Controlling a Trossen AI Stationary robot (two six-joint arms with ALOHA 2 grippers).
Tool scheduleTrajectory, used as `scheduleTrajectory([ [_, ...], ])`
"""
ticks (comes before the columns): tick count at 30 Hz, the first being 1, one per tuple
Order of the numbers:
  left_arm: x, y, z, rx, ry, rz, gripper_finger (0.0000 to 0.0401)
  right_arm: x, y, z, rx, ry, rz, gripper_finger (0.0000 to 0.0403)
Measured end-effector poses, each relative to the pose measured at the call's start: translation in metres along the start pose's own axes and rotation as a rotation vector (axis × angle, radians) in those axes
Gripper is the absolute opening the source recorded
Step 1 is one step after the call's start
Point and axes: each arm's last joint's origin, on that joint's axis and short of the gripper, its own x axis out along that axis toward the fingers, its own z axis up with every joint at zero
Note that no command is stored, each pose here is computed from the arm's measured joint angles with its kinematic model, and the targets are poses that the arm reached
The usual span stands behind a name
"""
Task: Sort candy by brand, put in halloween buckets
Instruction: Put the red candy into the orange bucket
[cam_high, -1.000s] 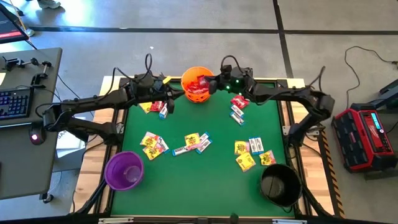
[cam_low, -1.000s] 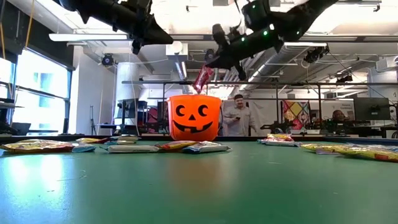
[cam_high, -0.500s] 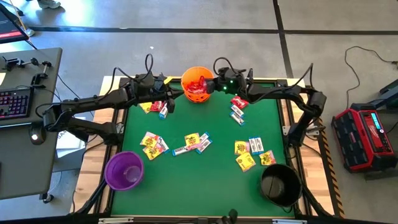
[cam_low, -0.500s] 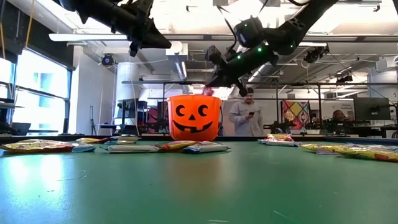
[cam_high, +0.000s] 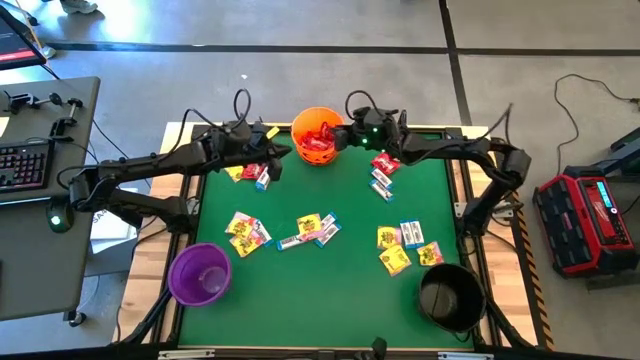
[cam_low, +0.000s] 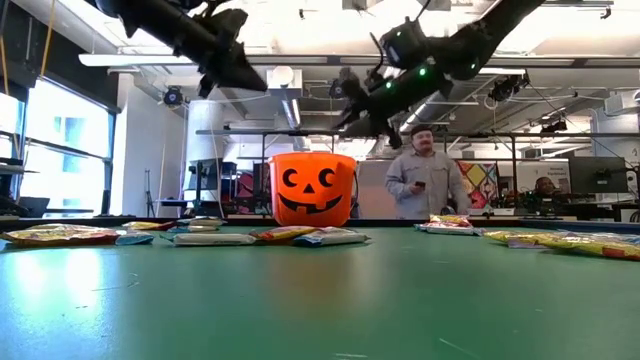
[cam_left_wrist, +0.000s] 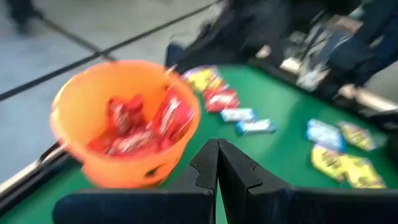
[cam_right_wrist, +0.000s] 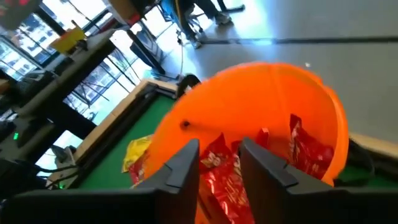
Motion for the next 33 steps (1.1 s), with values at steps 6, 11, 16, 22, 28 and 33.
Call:
scheduleTrajectory([
  [6, -0.002, 0.005, -0.018, 0.013, 0.181, 0.085, 0.0000, -0.034, 0.013, 0.020, -0.128, 0.059, 0.111, 0.0118],
  [11, -0.005, 0.008, -0.029, 0.003, 0.300, 0.133, 0.0000, -0.072, 0.017, 0.030, -0.212, 0.115, 0.045, 0.0083],
  [16, -0.007, 0.011, -0.034, 0.013, 0.346, 0.178, 0.0000, -0.101, 0.004, 0.027, -0.253, 0.240, -0.172, 0.0037],
  [22, -0.007, 0.024, -0.045, -0.044, 0.476, 0.275, 0.0001, -0.112, -0.009, 0.015, -0.252, 0.411, -0.272, 0.0033],
  [28, 0.007, 0.043, -0.062, -0.100, 0.649, 0.365, 0.0035, -0.111, -0.007, 0.015, -0.236, 0.395, -0.269, 0.0086],
  [33, 0.024, 0.050, -0.077, -0.173, 0.739, 0.433, 0.0085, -0.110, -0.006, 0.017, -0.235, 0.375, -0.260, 0.0125],
])
